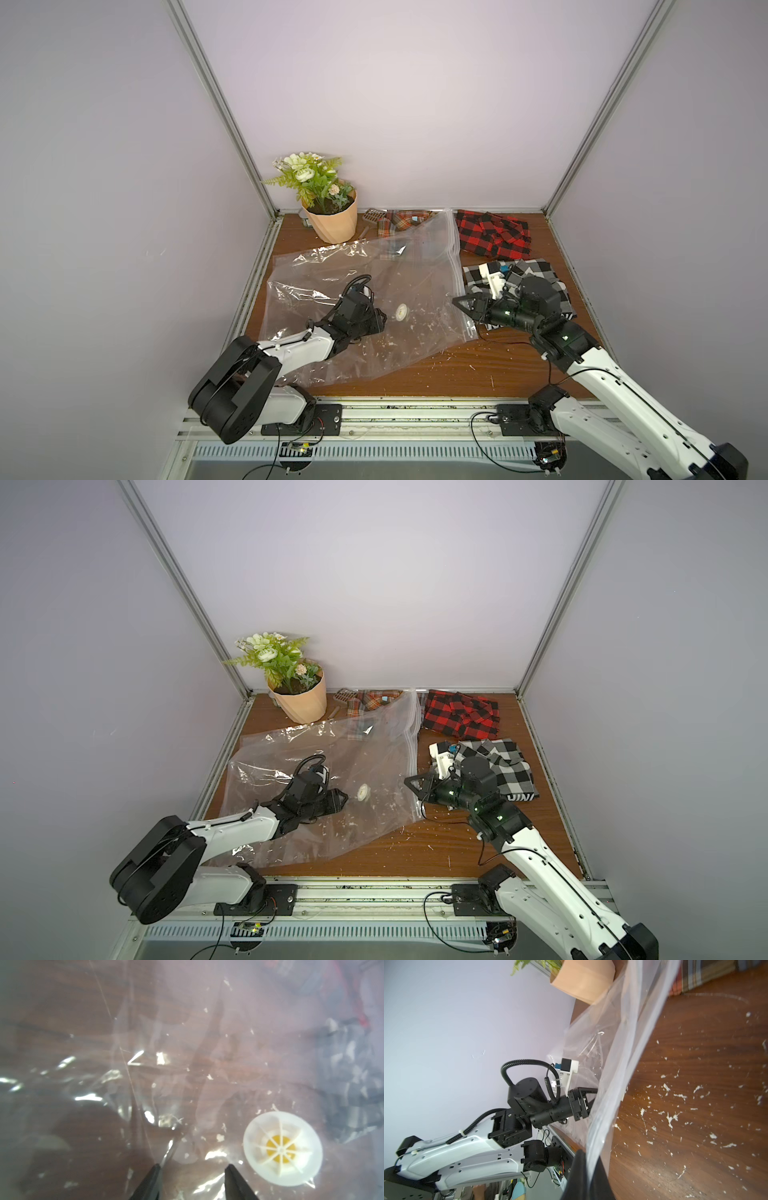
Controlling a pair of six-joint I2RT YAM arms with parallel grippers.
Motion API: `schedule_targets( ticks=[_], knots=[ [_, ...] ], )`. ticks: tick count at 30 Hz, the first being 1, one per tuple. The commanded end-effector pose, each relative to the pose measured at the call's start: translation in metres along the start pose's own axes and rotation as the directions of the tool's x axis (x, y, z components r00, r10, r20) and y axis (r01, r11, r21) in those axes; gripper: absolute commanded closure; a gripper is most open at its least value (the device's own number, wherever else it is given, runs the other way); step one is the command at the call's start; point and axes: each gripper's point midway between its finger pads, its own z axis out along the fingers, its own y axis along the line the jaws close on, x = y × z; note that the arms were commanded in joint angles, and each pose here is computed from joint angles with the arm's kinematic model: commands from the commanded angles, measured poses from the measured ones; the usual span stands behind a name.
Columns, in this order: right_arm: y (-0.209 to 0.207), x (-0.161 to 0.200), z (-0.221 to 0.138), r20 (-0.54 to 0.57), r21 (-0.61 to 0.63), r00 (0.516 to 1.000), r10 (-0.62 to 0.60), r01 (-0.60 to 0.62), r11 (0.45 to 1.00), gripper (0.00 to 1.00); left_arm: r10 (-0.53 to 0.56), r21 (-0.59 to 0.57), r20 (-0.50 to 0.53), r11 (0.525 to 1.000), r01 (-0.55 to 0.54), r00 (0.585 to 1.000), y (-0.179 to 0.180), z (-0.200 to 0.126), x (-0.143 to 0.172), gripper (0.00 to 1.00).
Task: Take the shirt out of the vacuum bag
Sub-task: Adjust the vacuum bag at the center of the board.
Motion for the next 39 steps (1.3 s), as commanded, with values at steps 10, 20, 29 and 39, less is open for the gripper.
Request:
schedule_targets(
  ticks=[10, 20, 29, 39],
  knots=[
    [-0.023, -0.042, -0.062, 0.083, 0.288, 0.993, -0.08, 0.053, 0.956, 1.0, 0.053, 0.079, 0.061, 0.995, -0.057, 0.997, -0.051, -0.02, -0.04, 0.36],
    [0.008, -0.054, -0.098, 0.052, 0.324, 0.979, -0.199, 0.171, 0.93, 1.0, 0.109, -0.034, 0.04, 0.994, -0.108, 0.993, -0.039, 0.006, -0.054, 0.35],
    [0.061, -0.064, -0.106, 0.048, 0.17, 0.957, -0.286, 0.275, 0.946, 1.0, 0.158, -0.038, -0.038, 0.986, -0.159, 0.987, -0.043, 0.048, -0.04, 0.37],
    [0.088, -0.065, -0.134, 0.038, 0.172, 0.928, -0.37, 0.359, 0.917, 1.0, 0.182, 0.065, -0.099, 0.982, -0.176, 0.978, -0.08, 0.047, 0.001, 0.38]
  ],
)
